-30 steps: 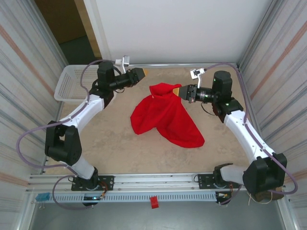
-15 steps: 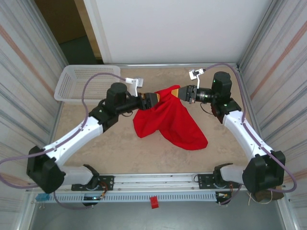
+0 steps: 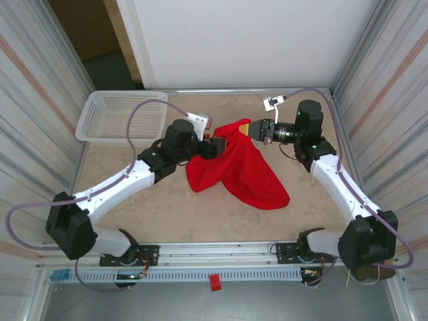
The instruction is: Fold the inside-out t-shirt
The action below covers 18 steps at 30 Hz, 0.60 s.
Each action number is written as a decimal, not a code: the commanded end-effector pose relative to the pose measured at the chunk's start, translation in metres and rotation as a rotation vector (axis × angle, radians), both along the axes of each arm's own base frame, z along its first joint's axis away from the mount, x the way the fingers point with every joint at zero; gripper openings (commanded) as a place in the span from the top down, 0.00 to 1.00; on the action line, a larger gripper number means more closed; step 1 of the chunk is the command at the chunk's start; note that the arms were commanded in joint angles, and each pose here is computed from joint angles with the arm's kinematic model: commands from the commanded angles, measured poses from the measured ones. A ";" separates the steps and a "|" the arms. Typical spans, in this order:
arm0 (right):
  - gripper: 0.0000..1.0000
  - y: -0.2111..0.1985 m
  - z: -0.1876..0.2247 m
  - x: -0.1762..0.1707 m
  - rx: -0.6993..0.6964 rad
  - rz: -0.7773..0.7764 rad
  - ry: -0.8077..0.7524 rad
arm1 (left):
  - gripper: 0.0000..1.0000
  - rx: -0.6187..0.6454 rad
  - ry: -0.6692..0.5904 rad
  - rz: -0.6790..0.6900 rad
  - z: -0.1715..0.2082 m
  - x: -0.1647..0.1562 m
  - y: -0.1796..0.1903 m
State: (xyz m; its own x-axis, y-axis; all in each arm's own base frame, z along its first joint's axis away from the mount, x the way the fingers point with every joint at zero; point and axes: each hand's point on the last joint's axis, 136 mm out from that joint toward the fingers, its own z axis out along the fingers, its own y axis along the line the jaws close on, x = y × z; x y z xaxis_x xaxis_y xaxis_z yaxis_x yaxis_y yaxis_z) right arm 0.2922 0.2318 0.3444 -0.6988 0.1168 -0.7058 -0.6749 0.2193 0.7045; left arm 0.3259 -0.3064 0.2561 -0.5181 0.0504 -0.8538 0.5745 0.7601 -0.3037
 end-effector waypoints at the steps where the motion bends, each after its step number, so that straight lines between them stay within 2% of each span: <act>1: 1.00 0.002 0.013 -0.008 0.021 0.032 -0.040 | 0.29 0.051 -0.033 -0.042 0.003 0.015 -0.011; 4: 1.00 0.000 0.013 -0.009 0.022 0.032 -0.040 | 0.31 -0.013 0.005 -0.150 0.001 0.019 -0.034; 5: 1.00 -0.002 0.012 -0.008 0.022 0.029 -0.042 | 0.35 -0.052 0.019 -0.196 0.004 0.019 -0.041; 6: 1.00 -0.004 0.012 -0.007 0.025 0.024 -0.044 | 0.43 -0.085 0.031 -0.237 0.007 0.018 -0.046; 10: 1.00 -0.020 0.008 0.004 0.047 -0.013 -0.030 | 0.95 -0.251 0.073 -0.375 0.029 0.012 -0.048; 11: 1.00 -0.025 0.005 0.009 0.047 -0.029 -0.018 | 1.00 -0.309 0.074 -0.406 0.038 0.009 -0.044; 16: 1.00 -0.042 -0.027 0.047 0.016 -0.156 0.078 | 1.00 -0.574 0.064 -0.539 0.085 -0.010 -0.016; 18: 0.66 -0.049 -0.046 0.066 -0.023 -0.232 0.147 | 1.00 -0.631 0.054 -0.584 0.100 -0.015 -0.010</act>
State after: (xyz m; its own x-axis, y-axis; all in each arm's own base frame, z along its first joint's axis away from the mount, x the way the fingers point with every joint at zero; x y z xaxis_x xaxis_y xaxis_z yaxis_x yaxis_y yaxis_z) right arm 0.3353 0.1921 0.3160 -0.7313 0.2261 -0.6434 -0.5745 0.3042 0.7599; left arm 0.3455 -0.3219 0.2937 -0.6353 -0.1139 -0.7638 0.7171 0.2800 -0.6382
